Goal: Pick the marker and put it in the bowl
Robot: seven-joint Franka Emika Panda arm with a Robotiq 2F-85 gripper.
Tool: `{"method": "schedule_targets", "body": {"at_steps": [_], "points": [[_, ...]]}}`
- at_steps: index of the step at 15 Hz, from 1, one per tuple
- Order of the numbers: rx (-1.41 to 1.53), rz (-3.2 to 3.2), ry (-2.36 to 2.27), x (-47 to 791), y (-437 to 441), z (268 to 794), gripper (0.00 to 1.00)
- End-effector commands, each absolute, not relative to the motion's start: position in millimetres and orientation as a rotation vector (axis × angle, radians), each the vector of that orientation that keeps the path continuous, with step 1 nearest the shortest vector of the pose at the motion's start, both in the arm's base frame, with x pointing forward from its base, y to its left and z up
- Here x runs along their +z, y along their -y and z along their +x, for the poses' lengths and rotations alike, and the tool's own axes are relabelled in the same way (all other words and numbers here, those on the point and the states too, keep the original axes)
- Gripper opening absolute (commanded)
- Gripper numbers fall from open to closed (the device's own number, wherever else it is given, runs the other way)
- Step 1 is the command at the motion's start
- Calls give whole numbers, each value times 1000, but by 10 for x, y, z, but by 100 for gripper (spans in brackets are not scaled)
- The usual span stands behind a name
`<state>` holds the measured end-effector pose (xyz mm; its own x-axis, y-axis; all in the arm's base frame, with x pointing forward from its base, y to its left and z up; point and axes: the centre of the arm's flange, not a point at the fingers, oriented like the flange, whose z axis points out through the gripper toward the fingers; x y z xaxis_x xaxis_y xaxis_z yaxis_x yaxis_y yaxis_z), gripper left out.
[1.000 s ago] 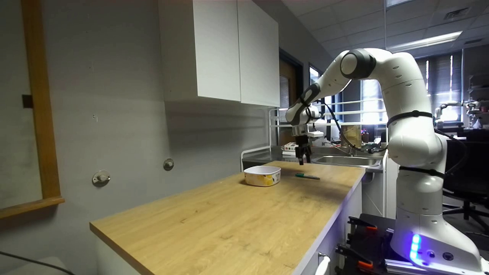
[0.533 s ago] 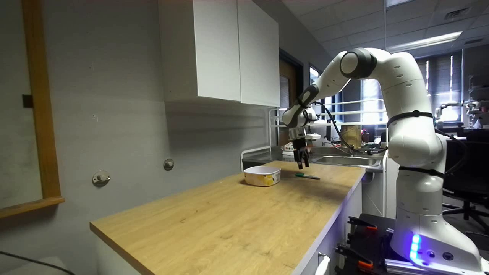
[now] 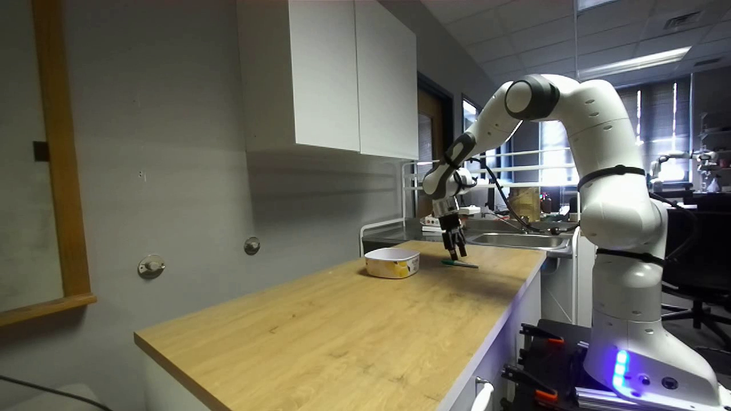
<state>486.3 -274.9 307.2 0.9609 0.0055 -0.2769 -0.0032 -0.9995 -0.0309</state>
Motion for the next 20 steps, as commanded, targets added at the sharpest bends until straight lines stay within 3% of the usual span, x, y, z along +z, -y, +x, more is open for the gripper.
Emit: {"method": "schedule_targets", "body": {"at_steps": [1,2,3,4,13,20], "points": [[487,-3071,17,2942,2751,4878,100],[493,-3069,17,2919,2748,4882,100],[490,-3069,20,2901,2746,4897,75],[491,-3068,21,2890,2739,4903,75],[472,-3076,15,2965,2741,4986,5],[425,-3100,22,3180,2593,5036,6]]}}
